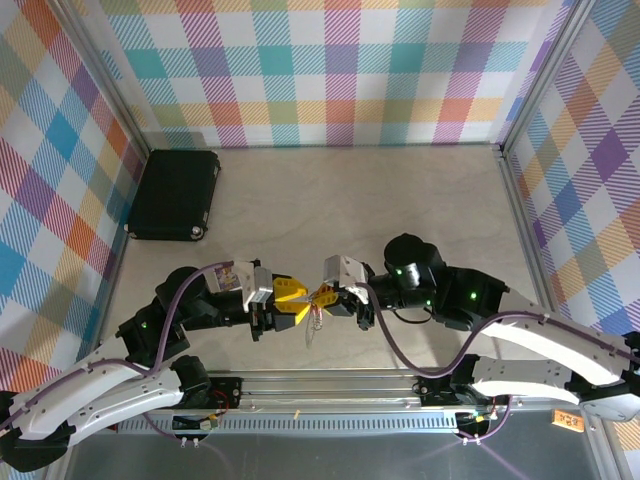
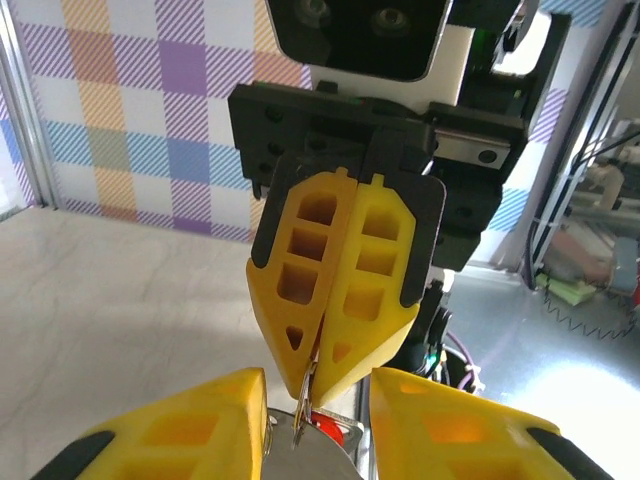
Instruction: Put the keys on the keyring
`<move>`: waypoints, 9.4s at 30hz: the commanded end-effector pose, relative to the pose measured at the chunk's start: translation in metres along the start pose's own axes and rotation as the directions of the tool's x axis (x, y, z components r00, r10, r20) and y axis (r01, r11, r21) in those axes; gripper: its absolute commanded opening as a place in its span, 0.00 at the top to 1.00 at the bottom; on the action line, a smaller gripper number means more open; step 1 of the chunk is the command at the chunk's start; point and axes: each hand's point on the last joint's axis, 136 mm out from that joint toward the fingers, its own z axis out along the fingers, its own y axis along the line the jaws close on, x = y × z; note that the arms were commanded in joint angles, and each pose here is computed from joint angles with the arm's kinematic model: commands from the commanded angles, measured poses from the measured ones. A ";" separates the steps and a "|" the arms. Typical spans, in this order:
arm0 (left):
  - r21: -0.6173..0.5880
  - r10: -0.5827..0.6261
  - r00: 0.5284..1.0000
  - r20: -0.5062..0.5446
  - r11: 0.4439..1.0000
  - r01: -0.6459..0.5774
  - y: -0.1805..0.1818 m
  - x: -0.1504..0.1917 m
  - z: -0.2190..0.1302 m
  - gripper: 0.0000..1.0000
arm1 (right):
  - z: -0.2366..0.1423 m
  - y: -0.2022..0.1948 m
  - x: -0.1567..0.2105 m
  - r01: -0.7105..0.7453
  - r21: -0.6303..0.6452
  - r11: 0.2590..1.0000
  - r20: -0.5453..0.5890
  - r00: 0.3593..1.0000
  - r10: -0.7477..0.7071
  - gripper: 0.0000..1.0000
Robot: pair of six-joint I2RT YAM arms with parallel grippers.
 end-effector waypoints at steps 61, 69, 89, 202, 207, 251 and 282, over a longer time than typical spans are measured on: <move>0.036 0.021 0.999 0.038 0.999 -0.023 -0.006 -0.018 0.004 1.00 | -0.009 0.019 -0.004 0.042 -0.120 0.992 -0.080 0.995 -0.051 0.93; 0.068 0.028 0.995 0.091 0.997 -0.034 -0.009 -0.022 0.009 1.00 | -0.012 0.020 -0.014 0.045 -0.113 0.993 -0.011 0.999 -0.046 0.86; 0.127 0.019 0.979 0.203 0.991 -0.045 -0.020 -0.039 0.004 1.00 | -0.023 0.012 -0.018 0.040 -0.036 0.999 0.047 0.998 -0.038 0.85; 0.028 0.055 0.997 -0.056 0.998 -0.053 0.002 0.006 0.015 0.74 | 0.001 0.015 -0.005 0.000 -0.107 0.994 -0.082 0.997 -0.009 1.00; 0.025 0.055 0.997 -0.059 0.998 -0.053 0.002 0.007 0.015 0.83 | 0.003 0.017 -0.005 -0.006 -0.119 0.993 -0.084 0.996 -0.004 1.00; 0.158 -0.043 0.975 0.220 0.987 0.008 -0.014 -0.035 0.023 1.00 | -0.032 0.009 -0.018 0.024 0.007 1.000 0.041 0.999 -0.024 1.00; 0.085 0.056 0.985 0.160 0.994 -0.070 -0.013 -0.034 0.006 1.00 | -0.014 0.018 -0.012 0.010 -0.096 0.995 -0.051 0.999 -0.015 0.86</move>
